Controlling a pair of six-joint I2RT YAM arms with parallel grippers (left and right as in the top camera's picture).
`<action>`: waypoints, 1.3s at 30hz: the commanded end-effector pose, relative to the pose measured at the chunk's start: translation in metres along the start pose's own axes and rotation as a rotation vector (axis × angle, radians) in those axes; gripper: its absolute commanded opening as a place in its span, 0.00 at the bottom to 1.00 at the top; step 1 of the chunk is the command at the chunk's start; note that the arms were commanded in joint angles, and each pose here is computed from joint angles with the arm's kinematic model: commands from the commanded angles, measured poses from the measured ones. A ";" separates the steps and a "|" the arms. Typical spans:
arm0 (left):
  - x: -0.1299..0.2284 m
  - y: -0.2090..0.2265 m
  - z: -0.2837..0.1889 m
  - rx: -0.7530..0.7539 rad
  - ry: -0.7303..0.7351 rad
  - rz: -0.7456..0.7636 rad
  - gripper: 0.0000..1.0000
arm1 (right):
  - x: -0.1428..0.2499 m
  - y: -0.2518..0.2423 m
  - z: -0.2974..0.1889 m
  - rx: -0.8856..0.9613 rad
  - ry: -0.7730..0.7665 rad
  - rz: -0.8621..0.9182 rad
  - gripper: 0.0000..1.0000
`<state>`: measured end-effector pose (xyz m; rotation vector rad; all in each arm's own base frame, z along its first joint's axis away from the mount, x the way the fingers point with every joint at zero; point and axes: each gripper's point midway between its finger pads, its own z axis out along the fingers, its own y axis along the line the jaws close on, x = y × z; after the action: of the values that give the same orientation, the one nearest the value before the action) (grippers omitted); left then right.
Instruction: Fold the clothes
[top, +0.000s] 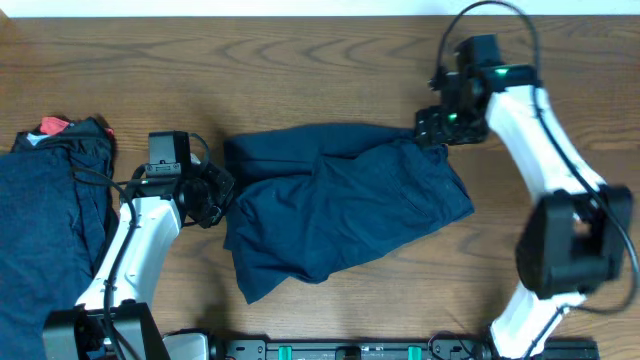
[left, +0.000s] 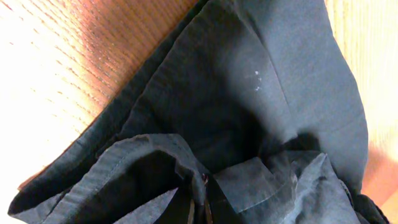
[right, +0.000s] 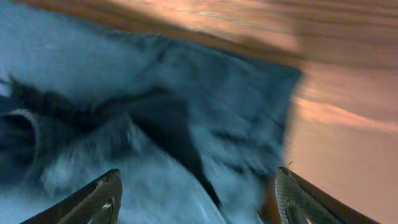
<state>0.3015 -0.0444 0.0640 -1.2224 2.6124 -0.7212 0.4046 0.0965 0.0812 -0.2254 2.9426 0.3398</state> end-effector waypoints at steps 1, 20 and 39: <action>-0.003 -0.005 -0.004 0.007 -0.015 0.030 0.06 | 0.002 0.027 0.026 -0.097 0.037 -0.051 0.76; -0.004 -0.004 -0.004 0.001 -0.020 0.037 0.06 | -0.025 0.061 0.005 -0.137 -0.026 -0.113 0.74; -0.004 -0.002 -0.004 -0.007 -0.019 0.034 0.06 | -0.016 0.105 -0.015 -0.231 0.019 -0.169 0.78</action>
<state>0.3001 -0.0439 0.0632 -1.2178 2.6203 -0.7123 0.4028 0.1904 0.1121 -0.4677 2.8936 0.6495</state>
